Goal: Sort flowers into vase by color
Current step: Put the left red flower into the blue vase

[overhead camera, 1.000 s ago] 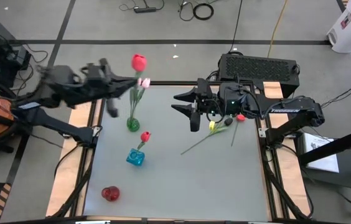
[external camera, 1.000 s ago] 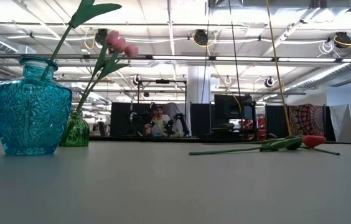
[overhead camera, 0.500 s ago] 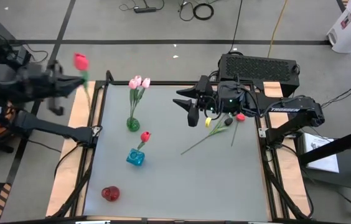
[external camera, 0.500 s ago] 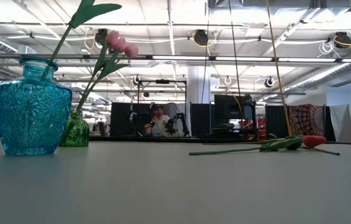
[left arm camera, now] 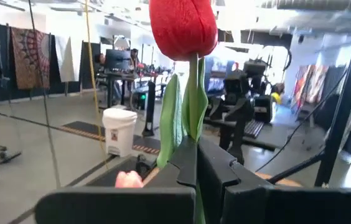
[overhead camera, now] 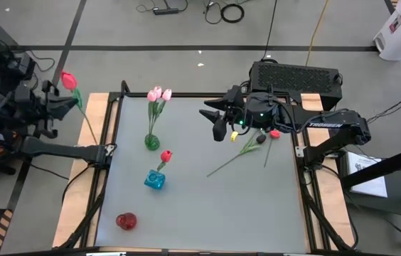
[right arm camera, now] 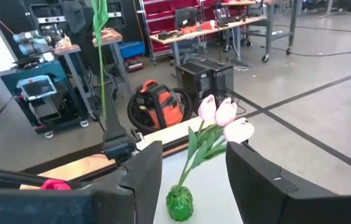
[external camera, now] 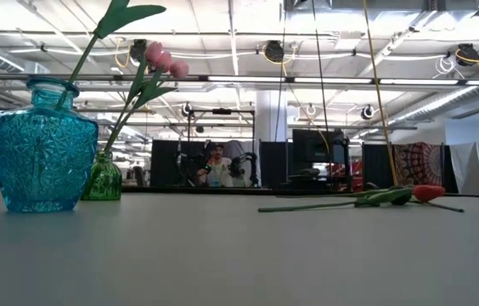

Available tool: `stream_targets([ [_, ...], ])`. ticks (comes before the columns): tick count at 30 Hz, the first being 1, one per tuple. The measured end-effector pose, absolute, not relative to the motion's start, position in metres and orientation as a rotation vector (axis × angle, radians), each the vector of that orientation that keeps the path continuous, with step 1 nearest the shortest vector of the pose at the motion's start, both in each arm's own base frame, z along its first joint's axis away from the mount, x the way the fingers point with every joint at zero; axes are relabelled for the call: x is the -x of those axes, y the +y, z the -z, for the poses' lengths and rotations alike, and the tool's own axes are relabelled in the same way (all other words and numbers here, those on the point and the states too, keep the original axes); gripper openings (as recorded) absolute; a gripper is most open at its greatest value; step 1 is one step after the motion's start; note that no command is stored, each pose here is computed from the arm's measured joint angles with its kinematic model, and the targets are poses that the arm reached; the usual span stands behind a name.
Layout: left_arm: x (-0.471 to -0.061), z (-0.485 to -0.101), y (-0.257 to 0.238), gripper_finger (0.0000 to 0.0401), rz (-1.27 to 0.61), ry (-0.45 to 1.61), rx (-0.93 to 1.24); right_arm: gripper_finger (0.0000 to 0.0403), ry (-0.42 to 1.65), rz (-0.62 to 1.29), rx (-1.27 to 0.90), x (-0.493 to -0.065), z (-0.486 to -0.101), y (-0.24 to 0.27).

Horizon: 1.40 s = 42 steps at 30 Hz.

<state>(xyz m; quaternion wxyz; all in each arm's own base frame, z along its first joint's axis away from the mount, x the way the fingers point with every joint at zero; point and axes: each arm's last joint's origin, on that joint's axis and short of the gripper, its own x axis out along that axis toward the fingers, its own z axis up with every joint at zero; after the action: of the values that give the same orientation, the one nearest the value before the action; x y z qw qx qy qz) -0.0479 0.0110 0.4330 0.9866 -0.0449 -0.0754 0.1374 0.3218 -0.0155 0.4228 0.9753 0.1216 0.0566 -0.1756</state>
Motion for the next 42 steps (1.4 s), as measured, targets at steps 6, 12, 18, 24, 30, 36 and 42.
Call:
stream_targets([
  [6,0.013,-0.392,0.007,0.0000,-0.191,-0.111,0.183,0.0169,0.120,0.355,-0.246,-0.322,-0.422,-0.016],
  [12,-0.027,-0.357,0.003,0.0000,-0.085,-0.023,0.259,0.0169,0.126,0.353,-0.248,-0.322,-0.422,-0.015],
  [18,-0.046,-0.349,0.001,0.0000,-0.033,-0.096,0.289,0.0169,0.229,0.272,-0.290,-0.320,-0.413,-0.012],
  [24,-0.058,-0.360,0.000,0.0000,-0.016,-0.203,0.266,0.0169,0.341,0.173,-0.305,-0.318,-0.404,-0.001],
  [30,-0.085,-0.359,-0.002,0.0000,-0.004,-0.144,0.233,0.0169,0.407,0.146,-0.288,-0.318,-0.397,0.011],
  [36,-0.113,-0.362,-0.003,0.0000,-0.007,-0.155,0.184,0.0169,0.450,0.131,-0.279,-0.323,-0.389,0.020],
  [42,-0.130,-0.358,-0.006,0.0000,0.029,-0.114,0.206,0.0169,0.475,0.128,-0.274,-0.330,-0.381,0.023],
])
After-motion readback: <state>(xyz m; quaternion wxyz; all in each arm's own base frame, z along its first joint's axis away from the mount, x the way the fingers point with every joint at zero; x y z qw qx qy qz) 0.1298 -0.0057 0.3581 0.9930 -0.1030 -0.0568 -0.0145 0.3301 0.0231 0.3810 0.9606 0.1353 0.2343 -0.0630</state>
